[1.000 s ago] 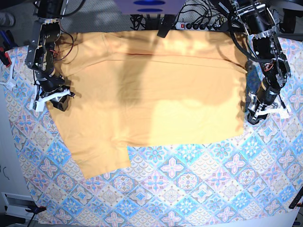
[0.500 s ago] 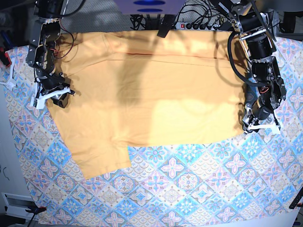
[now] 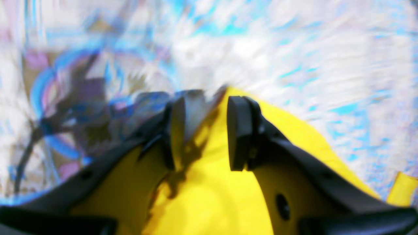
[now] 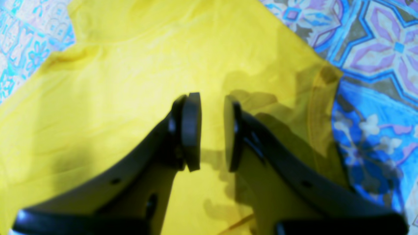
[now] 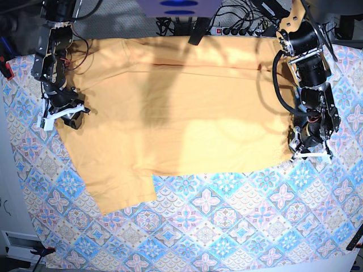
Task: Fold the T-shirt properly
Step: 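Release the edge and move both grippers along the shirt's sides, then lower both grippers onto the shirt's side edges and grasp them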
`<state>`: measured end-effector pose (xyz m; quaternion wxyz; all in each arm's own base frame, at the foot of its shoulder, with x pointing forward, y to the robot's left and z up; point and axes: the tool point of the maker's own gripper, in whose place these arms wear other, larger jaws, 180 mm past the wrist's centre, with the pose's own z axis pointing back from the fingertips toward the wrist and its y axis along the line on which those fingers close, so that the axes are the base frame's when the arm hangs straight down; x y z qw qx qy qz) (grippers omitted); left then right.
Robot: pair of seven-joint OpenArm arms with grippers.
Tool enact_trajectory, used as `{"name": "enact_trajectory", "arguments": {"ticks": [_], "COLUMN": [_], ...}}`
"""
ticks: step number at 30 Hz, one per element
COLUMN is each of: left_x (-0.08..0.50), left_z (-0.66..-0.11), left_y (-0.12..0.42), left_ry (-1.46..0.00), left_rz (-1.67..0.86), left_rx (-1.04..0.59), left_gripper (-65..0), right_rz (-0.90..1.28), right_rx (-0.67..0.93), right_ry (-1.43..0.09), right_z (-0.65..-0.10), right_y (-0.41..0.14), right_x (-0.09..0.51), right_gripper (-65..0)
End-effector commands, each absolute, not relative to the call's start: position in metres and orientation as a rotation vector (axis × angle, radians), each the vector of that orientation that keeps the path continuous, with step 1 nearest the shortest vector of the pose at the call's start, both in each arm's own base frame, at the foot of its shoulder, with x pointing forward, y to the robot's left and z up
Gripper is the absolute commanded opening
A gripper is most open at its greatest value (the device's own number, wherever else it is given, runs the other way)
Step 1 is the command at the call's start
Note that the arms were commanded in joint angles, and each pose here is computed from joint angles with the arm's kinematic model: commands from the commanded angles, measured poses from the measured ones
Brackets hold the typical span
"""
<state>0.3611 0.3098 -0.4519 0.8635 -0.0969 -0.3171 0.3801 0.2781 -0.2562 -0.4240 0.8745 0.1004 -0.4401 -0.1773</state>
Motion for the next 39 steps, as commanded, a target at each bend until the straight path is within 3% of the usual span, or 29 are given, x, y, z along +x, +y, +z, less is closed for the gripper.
{"name": "enact_trajectory", "arguments": {"ticks": [1,15,30,39], "left_x": [0.379,0.388,0.397,0.373], "left_z": [-0.43,-0.453,-0.445,-0.48], "left_y": [0.321,0.298,0.305,0.297], "left_ry": [-0.749,-0.711,-0.768,-0.658], "left_rz": [0.791,0.719,0.723,0.757], "left_rx": [-0.2,-0.175,-0.157,-0.157], "left_gripper": [-43.1,-43.0,-43.3,-44.3], "right_rz": [-0.358,-0.359,-0.374,-0.373], "right_rx": [0.211,0.21,0.222,0.222], "right_ry": [-0.971,-0.966,-0.964,-0.967], "right_z": [-0.41,-0.412,-0.414,-0.413], "right_y": [-0.261,-0.261,-0.256,-0.255], "right_x": [0.287,0.285,0.284,0.284], "right_gripper": [-52.6,-52.6,-52.6,-52.7]}}
